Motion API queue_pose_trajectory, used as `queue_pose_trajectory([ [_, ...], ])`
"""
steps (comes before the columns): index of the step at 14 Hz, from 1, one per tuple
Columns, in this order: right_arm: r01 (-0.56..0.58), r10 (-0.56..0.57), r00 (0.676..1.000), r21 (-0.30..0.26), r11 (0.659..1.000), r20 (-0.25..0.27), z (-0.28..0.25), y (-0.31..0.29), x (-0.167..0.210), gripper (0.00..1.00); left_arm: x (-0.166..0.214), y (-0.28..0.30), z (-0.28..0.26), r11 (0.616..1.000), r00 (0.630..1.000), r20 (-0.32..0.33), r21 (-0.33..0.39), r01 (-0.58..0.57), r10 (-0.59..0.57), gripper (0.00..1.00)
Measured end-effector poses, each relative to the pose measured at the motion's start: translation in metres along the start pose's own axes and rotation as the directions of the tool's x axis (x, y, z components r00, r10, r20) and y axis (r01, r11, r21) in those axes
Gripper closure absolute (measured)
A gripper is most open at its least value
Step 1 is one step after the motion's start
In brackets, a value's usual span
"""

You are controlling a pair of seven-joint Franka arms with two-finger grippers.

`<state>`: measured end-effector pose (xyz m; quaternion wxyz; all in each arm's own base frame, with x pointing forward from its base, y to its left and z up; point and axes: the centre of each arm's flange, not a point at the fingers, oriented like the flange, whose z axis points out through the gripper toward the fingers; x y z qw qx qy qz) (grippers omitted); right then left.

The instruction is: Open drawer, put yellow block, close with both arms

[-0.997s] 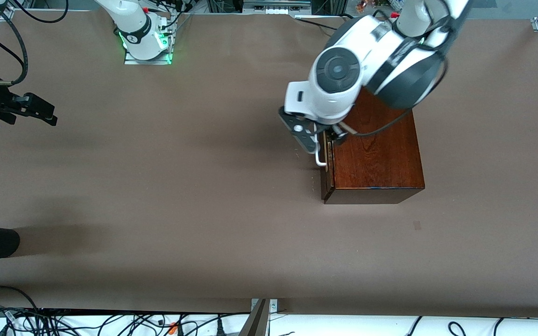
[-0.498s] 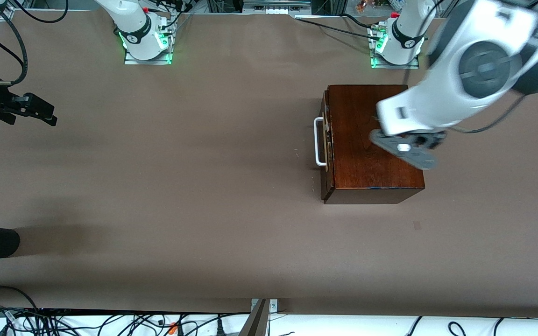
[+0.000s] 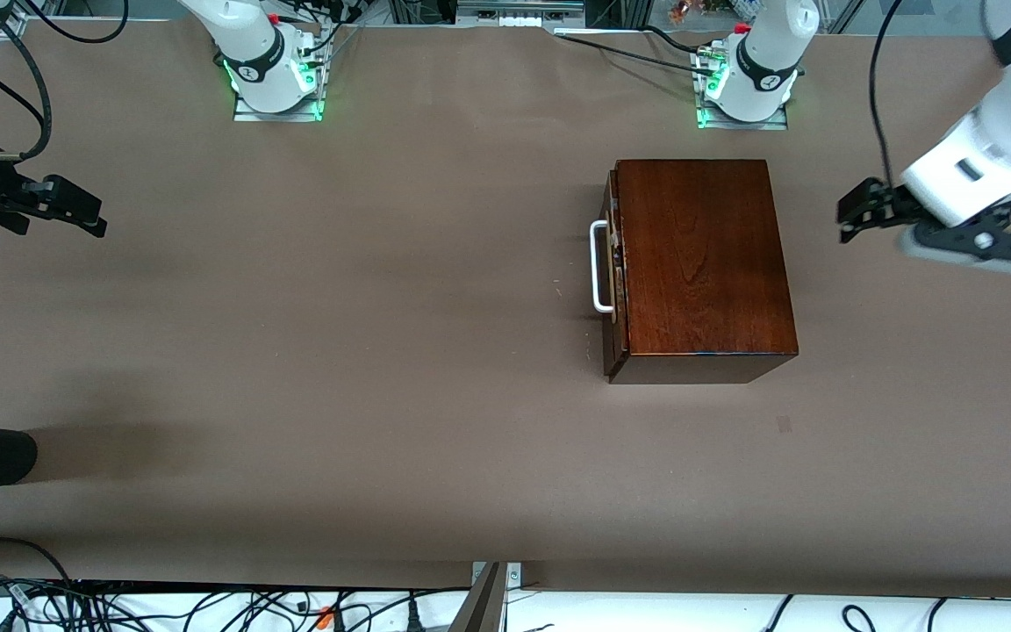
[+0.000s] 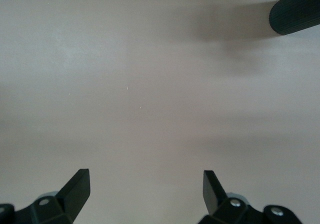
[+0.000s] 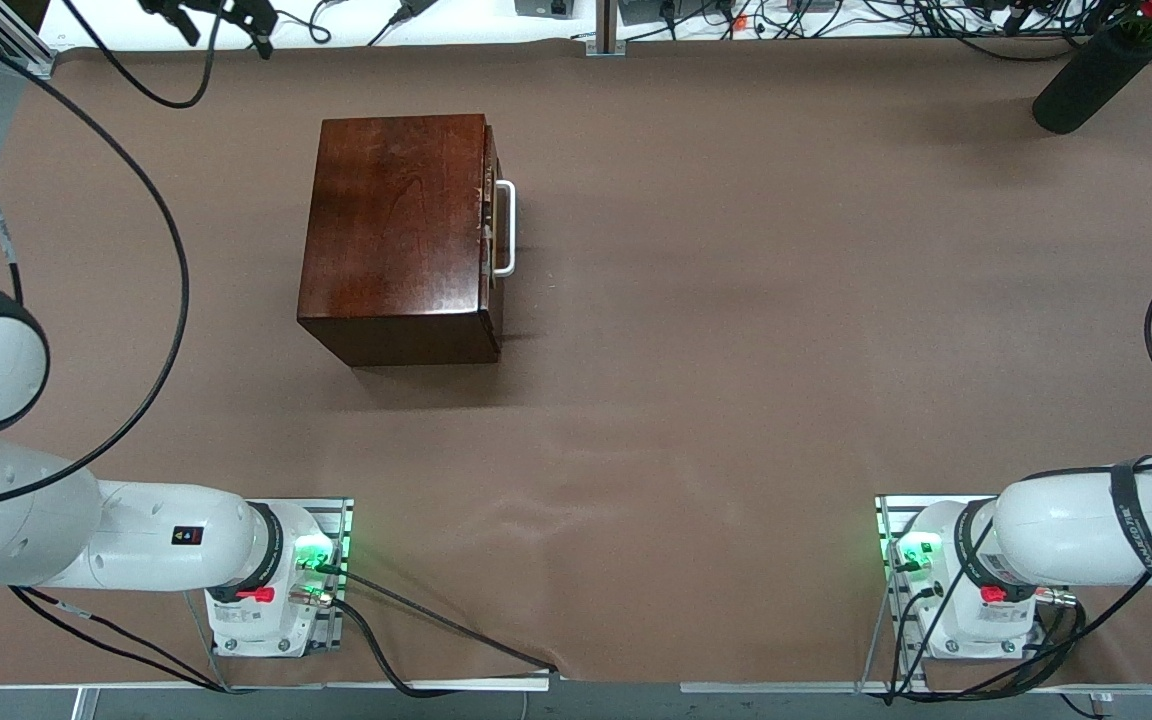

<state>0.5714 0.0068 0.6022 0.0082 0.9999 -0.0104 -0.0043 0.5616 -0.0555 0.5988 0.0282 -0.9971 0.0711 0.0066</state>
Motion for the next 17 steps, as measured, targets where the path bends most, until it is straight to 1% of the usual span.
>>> queue_pose_trajectory([
  [5, 0.0, 0.0, 1.0, 0.0, 1.0, -0.001, 0.0, 0.0, 0.0, 0.0, -0.008, -0.04, 0.004, 0.996, 0.996, 0.01, 0.001, 0.089, -0.089, 0.0],
  [17, 0.0, 0.0, 1.0, 0.0, 1.0, -0.002, 0.0, 0.0, 0.0, 0.0, -0.009, -0.02, 0.004, 0.998, 0.998, 0.034, 0.001, 0.055, -0.055, 0.0],
])
